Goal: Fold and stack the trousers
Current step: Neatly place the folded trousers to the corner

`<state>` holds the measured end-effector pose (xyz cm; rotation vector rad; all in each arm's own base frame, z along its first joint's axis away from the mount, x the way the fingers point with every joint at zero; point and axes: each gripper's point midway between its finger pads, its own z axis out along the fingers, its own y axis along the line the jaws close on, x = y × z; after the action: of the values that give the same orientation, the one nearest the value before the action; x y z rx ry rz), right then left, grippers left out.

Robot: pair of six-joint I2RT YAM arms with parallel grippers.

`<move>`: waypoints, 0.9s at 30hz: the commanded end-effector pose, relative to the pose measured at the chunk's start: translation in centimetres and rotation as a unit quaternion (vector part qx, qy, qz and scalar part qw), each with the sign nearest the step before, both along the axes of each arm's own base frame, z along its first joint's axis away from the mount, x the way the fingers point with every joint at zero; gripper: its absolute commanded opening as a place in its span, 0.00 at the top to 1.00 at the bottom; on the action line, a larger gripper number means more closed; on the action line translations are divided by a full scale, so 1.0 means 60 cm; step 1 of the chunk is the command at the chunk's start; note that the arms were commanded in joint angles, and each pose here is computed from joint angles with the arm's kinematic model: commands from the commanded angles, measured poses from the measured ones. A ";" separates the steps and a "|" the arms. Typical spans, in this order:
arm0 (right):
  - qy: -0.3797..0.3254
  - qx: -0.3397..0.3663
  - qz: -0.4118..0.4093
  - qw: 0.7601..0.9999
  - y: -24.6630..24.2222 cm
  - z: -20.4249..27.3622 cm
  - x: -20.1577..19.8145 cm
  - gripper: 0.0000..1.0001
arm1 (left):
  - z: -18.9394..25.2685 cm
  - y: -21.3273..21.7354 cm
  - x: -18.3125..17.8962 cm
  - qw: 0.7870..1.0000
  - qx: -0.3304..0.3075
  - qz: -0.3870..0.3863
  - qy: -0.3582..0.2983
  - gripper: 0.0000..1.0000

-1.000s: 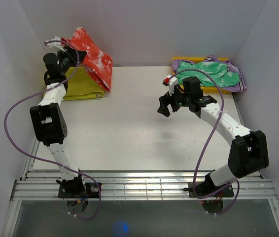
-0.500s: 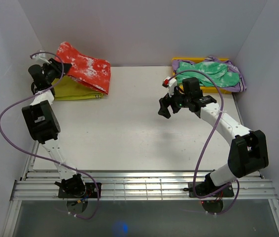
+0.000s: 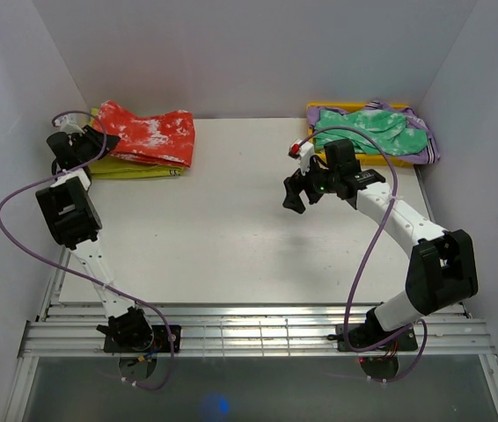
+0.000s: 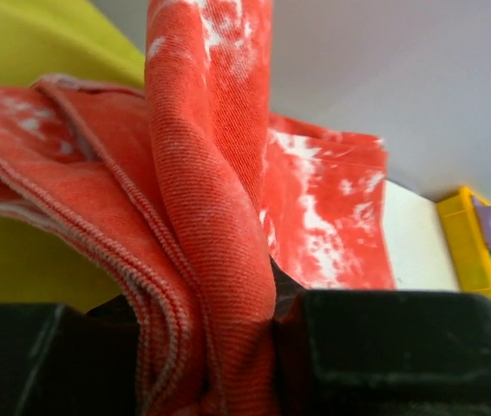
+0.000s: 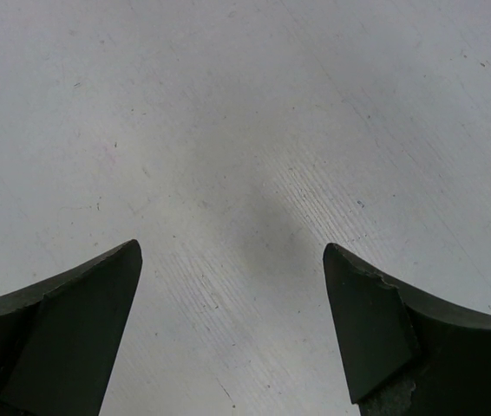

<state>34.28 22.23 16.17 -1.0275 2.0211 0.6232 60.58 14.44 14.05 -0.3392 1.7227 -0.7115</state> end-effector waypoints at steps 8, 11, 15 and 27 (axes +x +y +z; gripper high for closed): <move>-0.033 0.001 0.007 0.999 0.002 0.053 0.019 0.10 | -0.022 0.112 0.003 0.988 0.092 0.102 0.063 0.32; -0.038 0.005 0.009 0.999 0.002 0.063 0.018 0.10 | 0.016 0.131 0.003 0.983 0.118 0.123 0.073 0.15; -0.046 0.010 0.013 0.999 0.002 0.074 0.012 0.10 | 0.074 0.151 -0.024 0.970 0.165 0.167 0.068 0.03; -0.063 -0.047 -0.020 0.997 -0.058 0.070 0.006 0.10 | 0.216 0.059 -0.156 0.941 0.316 0.074 0.098 0.02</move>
<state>34.37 20.70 18.73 -1.0666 1.9907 0.5275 54.45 21.33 20.89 -0.3106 1.9527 -0.0415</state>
